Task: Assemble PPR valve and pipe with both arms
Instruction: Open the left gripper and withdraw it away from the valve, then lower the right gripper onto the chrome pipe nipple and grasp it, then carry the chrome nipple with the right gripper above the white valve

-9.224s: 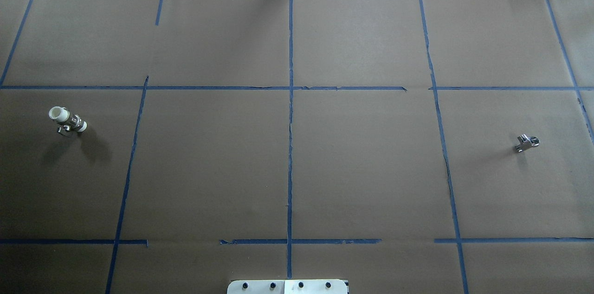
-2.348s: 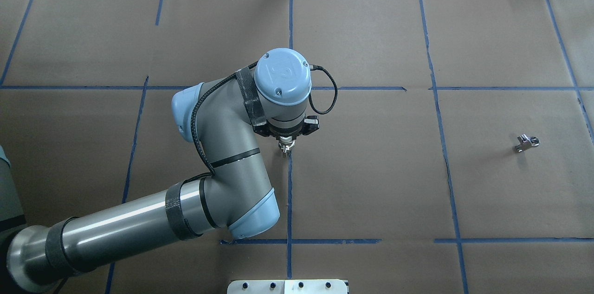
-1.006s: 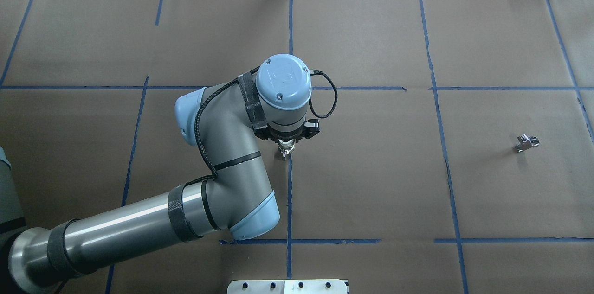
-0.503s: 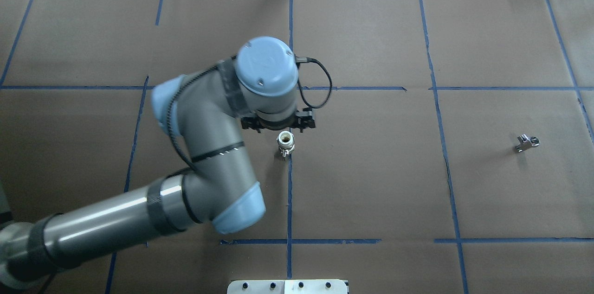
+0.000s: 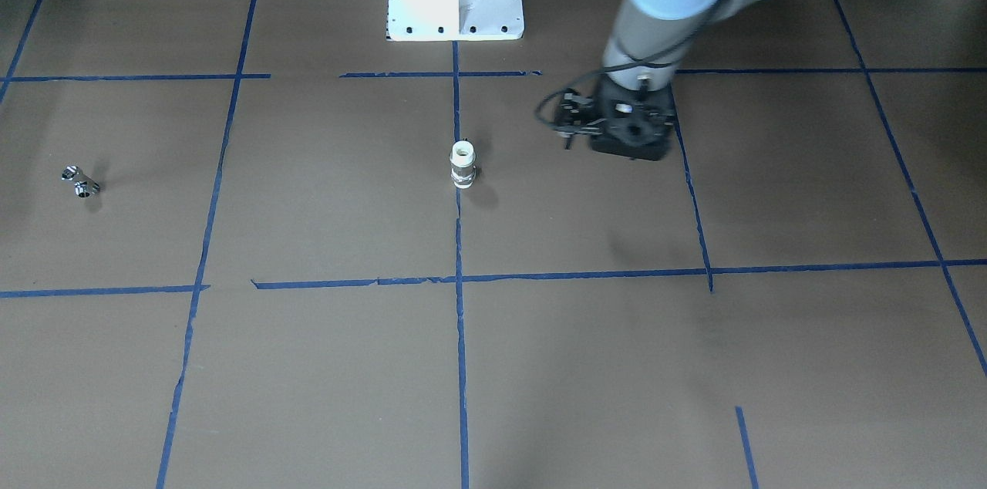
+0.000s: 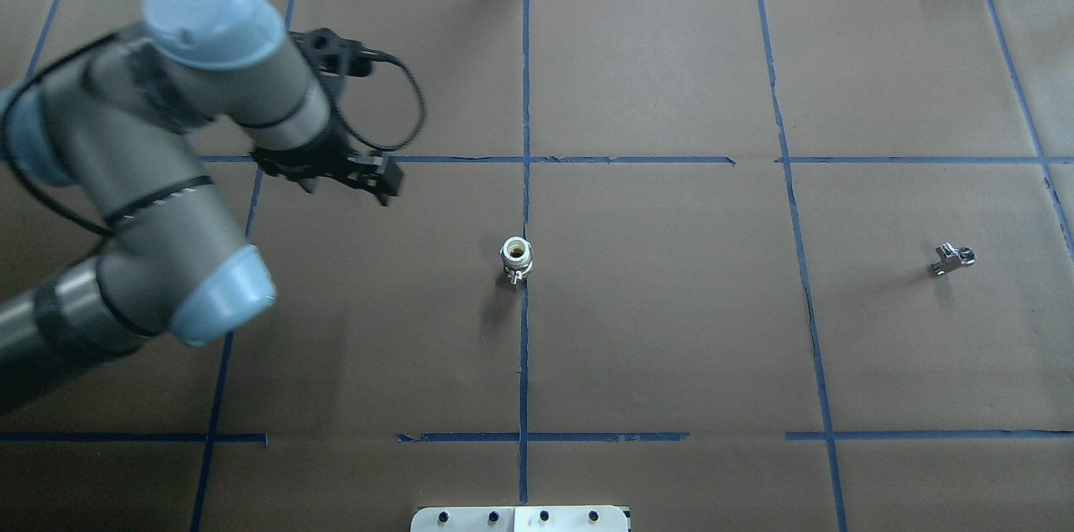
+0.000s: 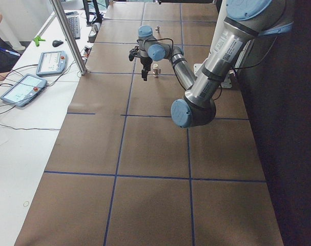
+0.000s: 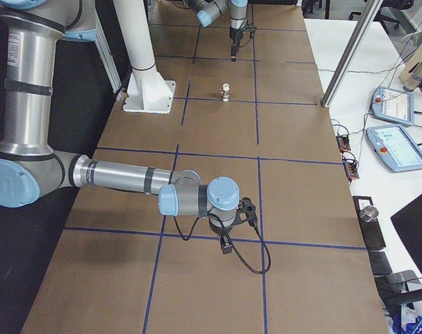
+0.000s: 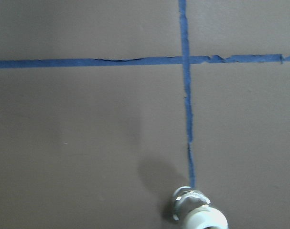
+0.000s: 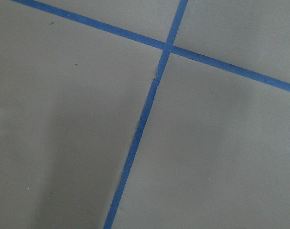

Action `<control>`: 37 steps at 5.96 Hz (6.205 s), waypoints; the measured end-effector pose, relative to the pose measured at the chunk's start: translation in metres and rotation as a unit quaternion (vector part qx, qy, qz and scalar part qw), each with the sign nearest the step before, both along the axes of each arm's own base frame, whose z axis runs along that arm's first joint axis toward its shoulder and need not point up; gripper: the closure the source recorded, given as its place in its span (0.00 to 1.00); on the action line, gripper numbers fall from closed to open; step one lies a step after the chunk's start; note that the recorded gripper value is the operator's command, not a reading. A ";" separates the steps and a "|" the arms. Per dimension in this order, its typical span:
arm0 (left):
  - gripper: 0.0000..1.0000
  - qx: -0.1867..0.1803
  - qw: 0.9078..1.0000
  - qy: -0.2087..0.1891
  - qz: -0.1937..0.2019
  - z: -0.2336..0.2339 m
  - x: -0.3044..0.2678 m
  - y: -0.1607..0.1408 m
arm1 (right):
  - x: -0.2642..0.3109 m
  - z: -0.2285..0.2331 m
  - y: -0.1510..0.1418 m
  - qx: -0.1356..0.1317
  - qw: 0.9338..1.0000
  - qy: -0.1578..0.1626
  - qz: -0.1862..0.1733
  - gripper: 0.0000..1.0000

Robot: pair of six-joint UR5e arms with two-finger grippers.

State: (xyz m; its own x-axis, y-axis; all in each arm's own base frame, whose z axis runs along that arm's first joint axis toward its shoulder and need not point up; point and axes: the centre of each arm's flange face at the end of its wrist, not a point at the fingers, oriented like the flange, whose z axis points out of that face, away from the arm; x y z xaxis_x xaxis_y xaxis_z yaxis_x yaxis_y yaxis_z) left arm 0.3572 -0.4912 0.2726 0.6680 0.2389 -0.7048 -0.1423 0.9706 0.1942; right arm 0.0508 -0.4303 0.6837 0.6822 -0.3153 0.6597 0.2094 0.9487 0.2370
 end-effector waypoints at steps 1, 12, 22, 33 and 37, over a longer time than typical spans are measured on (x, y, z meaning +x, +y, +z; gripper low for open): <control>0.00 0.024 0.999 -0.017 0.029 0.069 -0.078 -0.015 | -0.002 -0.006 -0.005 0.006 1.000 -0.004 -0.002 0.00; 0.00 -0.028 0.999 -0.008 0.016 0.371 -0.411 0.048 | -0.238 -0.095 -0.010 0.063 0.998 -0.014 -0.027 0.00; 0.00 -0.034 0.999 -0.008 0.010 0.370 -0.411 0.048 | -0.271 -0.179 -0.027 0.073 0.996 -0.028 -0.045 0.99; 0.00 -0.036 0.999 -0.009 0.007 0.369 -0.411 0.048 | -0.443 -0.451 -0.039 0.126 0.985 -0.092 -0.066 1.00; 0.00 -0.036 0.999 -0.008 0.007 0.369 -0.411 0.048 | -0.499 -0.525 -0.009 0.144 0.985 -0.064 -0.076 1.00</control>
